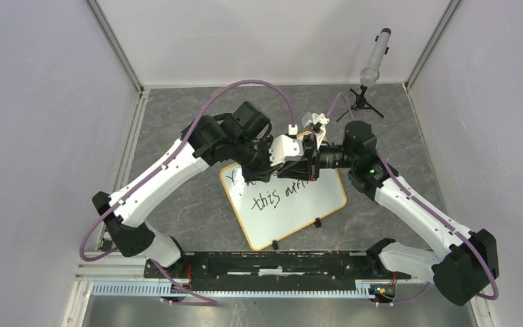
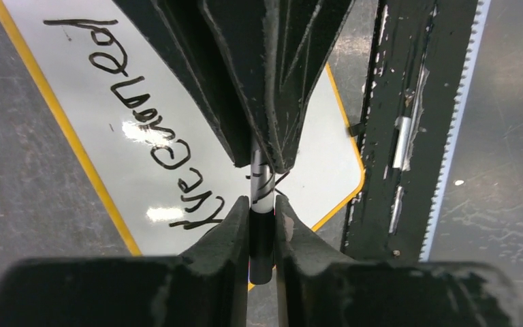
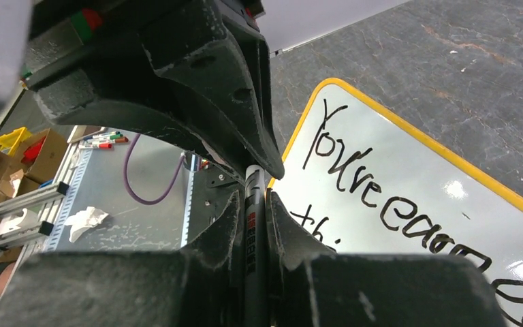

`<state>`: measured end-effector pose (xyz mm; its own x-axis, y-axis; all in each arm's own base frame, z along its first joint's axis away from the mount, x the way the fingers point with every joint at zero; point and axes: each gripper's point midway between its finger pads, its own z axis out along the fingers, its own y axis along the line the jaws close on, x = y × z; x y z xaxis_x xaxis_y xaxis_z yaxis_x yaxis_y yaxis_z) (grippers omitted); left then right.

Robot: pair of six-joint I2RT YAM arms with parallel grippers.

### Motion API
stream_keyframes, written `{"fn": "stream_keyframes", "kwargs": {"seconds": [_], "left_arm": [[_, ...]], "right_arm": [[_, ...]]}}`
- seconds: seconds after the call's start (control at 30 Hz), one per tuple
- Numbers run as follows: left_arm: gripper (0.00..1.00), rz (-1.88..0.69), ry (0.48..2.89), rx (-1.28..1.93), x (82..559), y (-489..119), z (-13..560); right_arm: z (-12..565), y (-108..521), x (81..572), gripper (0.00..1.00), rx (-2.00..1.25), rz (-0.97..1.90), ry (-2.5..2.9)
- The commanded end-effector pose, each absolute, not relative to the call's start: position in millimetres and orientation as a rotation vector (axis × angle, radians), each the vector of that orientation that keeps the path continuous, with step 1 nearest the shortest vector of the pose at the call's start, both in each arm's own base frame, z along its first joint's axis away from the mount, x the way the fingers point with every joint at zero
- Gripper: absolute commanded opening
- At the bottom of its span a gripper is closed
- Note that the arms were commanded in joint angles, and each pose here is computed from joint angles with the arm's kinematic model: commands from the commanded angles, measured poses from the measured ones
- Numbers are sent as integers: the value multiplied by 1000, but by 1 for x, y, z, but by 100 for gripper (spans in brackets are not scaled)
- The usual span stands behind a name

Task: Write a sentence on the whiteboard
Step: Place the whiteboard marker at the center of the board.

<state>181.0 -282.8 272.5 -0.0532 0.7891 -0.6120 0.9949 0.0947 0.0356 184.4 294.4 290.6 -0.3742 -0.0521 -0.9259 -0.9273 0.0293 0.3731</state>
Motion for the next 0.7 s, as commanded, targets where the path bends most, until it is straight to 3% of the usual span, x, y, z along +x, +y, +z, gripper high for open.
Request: {"fn": "stream_keyframes", "kwargs": {"seconds": [0.0, 0.07, 0.2, 0.3, 0.5, 0.67], "left_arm": [[12, -578, 1900, 1644, 187, -286, 281], [3, -631, 1931, 1592, 188, -282, 283], [2, -743, 2004, 1409, 204, -264, 294], [2, -783, 2017, 1248, 220, -248, 311], [2, -670, 2078, 885, 265, -177, 339], [2, -565, 2157, 634, 283, -103, 334]], "right_arm": [[315, 294, 177, 4, -1057, 1454, 1450], [316, 290, 184, 15, -1041, 1431, 1459], [324, 272, 207, 48, -994, 1348, 1474], [327, 252, 227, 67, -965, 1254, 1492], [325, 198, 267, 93, -946, 1010, 1569], [309, 128, 296, 98, -853, 870, 1680]]}}
